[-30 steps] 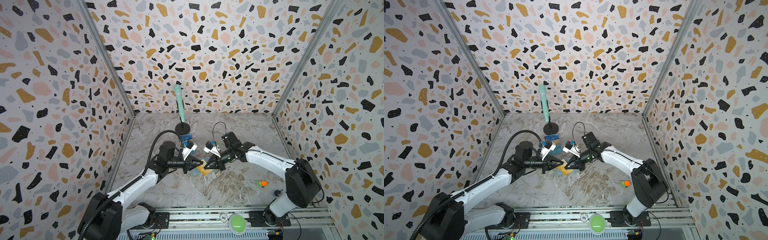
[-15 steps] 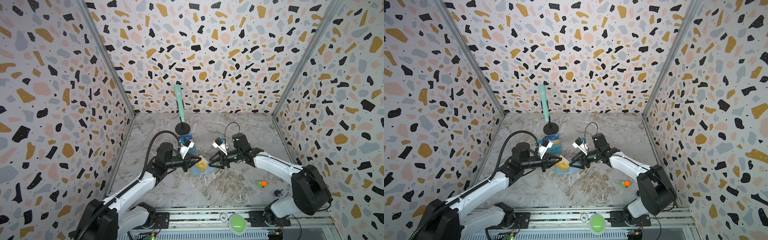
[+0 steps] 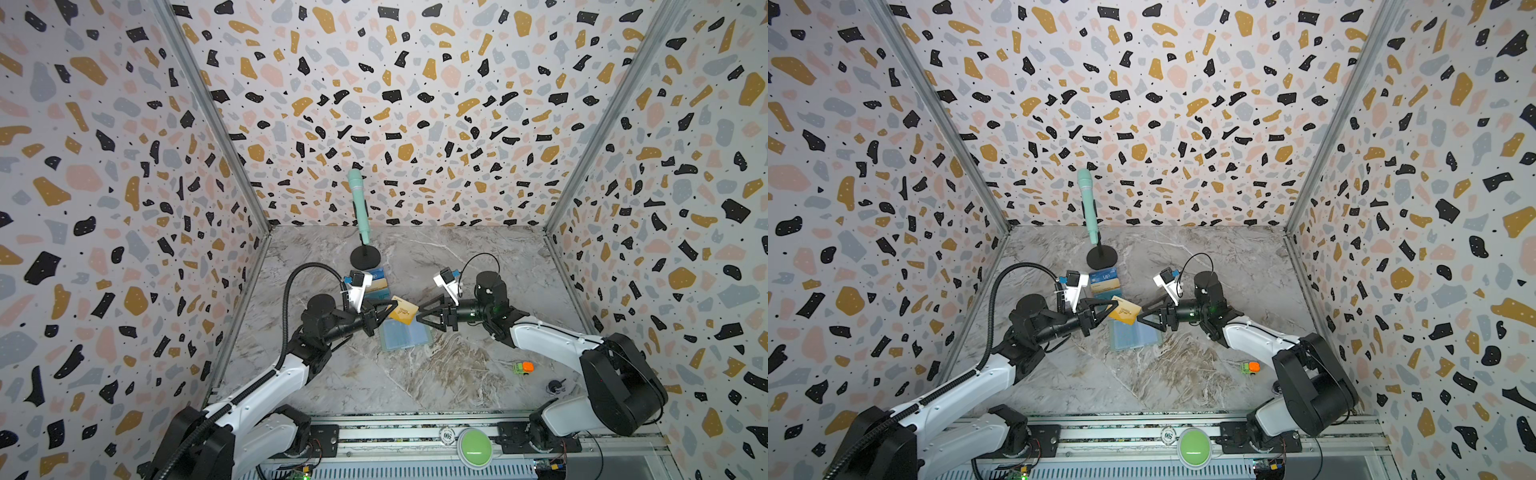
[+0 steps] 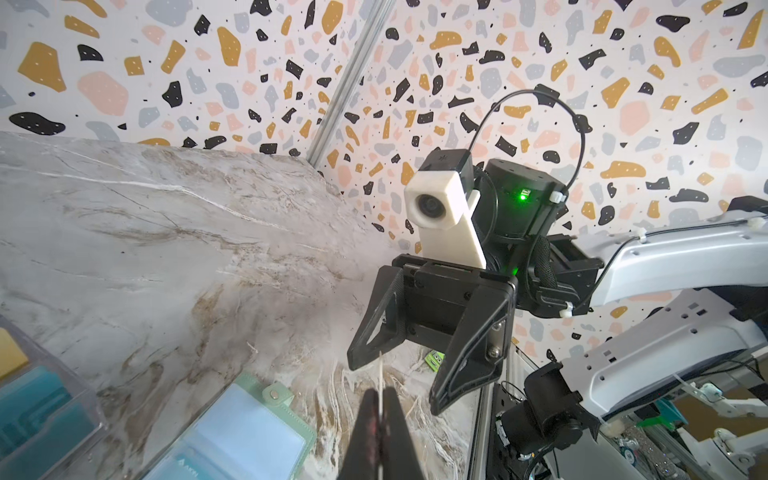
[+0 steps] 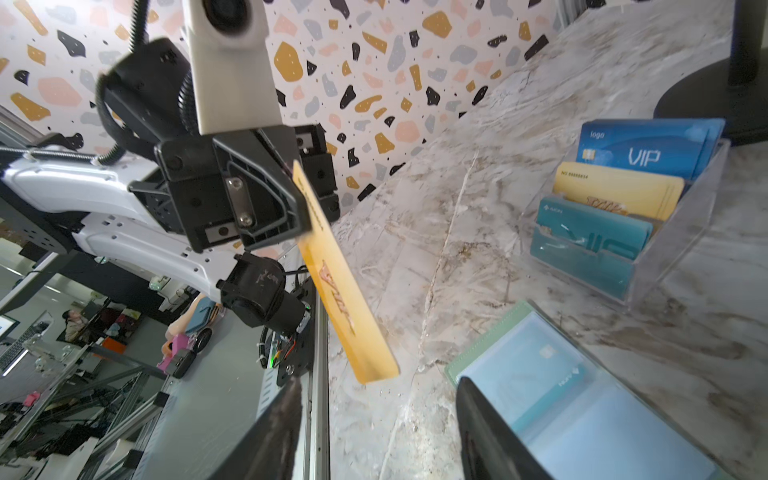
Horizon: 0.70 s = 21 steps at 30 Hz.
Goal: Take the credit cards out of the card holder
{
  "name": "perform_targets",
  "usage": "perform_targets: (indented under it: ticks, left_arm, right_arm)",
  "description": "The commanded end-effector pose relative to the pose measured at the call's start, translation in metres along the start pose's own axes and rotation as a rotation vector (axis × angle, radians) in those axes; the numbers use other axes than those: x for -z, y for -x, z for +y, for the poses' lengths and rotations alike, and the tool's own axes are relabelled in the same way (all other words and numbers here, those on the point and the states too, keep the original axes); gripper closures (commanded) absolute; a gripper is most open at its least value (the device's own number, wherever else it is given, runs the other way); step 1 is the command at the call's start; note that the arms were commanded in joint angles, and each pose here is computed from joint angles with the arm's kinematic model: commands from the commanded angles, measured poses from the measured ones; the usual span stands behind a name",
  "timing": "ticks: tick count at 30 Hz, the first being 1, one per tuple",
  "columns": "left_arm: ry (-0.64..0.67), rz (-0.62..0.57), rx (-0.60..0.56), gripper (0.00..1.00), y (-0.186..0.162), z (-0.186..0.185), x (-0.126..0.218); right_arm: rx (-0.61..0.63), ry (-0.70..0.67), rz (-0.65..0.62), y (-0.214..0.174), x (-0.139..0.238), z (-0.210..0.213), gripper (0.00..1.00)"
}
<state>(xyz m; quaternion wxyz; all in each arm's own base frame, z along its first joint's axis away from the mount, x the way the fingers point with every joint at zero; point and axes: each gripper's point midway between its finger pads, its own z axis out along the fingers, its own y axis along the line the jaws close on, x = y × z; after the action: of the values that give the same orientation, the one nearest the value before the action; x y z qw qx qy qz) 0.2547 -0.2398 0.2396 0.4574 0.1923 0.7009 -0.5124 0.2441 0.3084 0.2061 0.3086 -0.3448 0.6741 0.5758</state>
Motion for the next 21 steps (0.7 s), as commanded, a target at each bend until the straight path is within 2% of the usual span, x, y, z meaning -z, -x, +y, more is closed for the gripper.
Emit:
perform_targets:
  ticks: [1, 10, 21]
  left_arm:
    - [-0.035, -0.123, -0.029, 1.00, 0.027, -0.014, 0.008]
    - [-0.081, -0.240, -0.010, 1.00, 0.042, -0.028, 0.021]
    - [-0.096, -0.258, -0.004, 1.00, 0.046, -0.031, 0.023]
  right_arm:
    - [0.028, 0.045, -0.097, 0.025, 0.002, 0.012, 0.41]
    - [0.050, 0.124, -0.117, 0.030, -0.002, 0.027, 0.51]
    - [0.078, 0.171, -0.111, 0.033, -0.012, 0.043, 0.66]
